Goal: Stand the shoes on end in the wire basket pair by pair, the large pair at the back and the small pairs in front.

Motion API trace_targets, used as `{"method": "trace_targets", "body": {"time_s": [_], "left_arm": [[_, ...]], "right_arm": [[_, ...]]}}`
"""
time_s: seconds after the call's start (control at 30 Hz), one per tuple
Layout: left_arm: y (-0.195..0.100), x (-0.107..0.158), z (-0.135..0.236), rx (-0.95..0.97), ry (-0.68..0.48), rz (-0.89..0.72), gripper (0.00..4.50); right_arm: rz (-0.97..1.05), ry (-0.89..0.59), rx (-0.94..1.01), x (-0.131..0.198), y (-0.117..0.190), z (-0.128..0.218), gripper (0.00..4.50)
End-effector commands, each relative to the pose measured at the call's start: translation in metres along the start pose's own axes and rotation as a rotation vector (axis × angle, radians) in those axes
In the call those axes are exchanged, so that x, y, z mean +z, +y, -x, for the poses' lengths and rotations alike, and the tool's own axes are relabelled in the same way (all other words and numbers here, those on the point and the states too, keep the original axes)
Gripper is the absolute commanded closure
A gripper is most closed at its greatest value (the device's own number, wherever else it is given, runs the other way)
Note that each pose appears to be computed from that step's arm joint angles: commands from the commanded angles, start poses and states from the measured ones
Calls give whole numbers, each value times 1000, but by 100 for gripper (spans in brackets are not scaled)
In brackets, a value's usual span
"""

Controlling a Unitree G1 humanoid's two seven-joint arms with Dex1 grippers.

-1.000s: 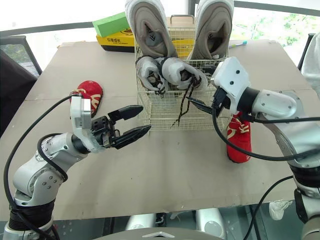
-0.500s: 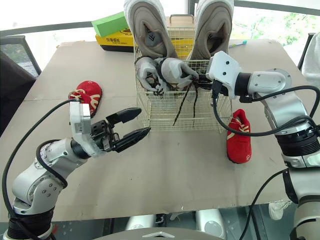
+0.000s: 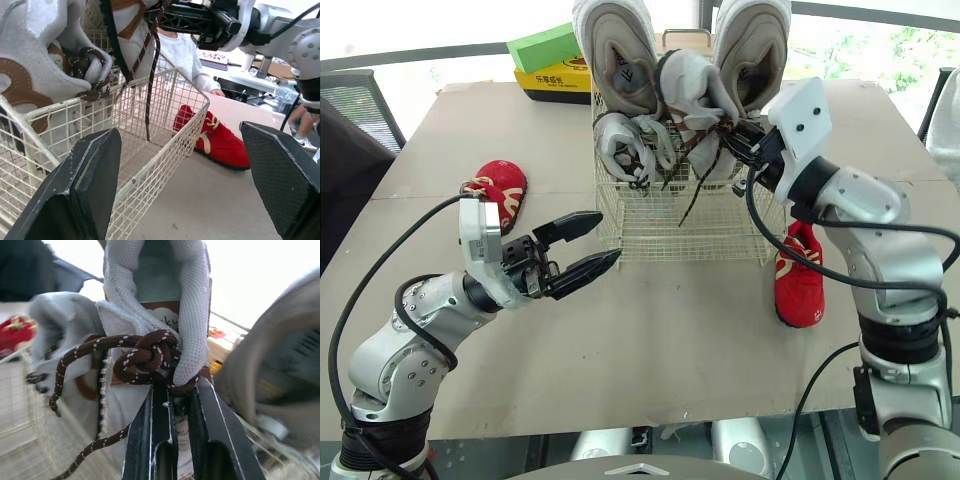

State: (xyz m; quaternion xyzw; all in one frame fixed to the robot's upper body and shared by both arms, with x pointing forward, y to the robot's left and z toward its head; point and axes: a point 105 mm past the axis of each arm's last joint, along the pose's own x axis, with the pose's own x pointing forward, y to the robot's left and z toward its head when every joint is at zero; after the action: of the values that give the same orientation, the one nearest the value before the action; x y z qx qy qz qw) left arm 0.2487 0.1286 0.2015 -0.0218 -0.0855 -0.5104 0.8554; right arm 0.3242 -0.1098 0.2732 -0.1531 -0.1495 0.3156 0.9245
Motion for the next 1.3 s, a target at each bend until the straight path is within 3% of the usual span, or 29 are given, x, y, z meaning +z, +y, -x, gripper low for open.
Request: {"method": "trace_targets", "body": {"time_s": [0.03,0.17,0.4,0.47,0.53,0.63,0.67,0.7,0.73,0.97,1.13,1.3], "left_arm": [[-5,11,-5,-41,-28,-34,39],[-8,16,-6,-68,-46,-29,39],[-10,18,-5,-83,-40,-30,39],[-9,17,-3,-76,-36,-33,39],[-8,17,-1,-61,-34,-40,39],[-2,18,6,-13,-40,-45,39],[-1,18,8,3,-45,-44,39],[4,19,10,39,-59,-40,39],[11,20,11,107,-79,-27,39],[61,10,72,578,-169,140,39],[105,-5,124,951,-6,39,39],[119,-16,130,1066,122,3,39]], "right_arm": [[94,-5,-160,-1,-6,8,442],[-1,44,-300,-25,-10,13,442],[-225,116,-264,-59,3,17,442],[-255,112,-247,-60,1,23,397],[-274,105,-252,-59,-4,27,319],[-278,88,-184,-52,2,32,166],[-278,84,-157,-50,4,33,134],[-256,75,-116,-46,7,36,63],[-220,72,-78,-42,6,42,35],[-122,-47,292,-7,32,75,35],[-143,-94,535,7,69,78,35],[-184,-142,641,14,87,75,35]]}}
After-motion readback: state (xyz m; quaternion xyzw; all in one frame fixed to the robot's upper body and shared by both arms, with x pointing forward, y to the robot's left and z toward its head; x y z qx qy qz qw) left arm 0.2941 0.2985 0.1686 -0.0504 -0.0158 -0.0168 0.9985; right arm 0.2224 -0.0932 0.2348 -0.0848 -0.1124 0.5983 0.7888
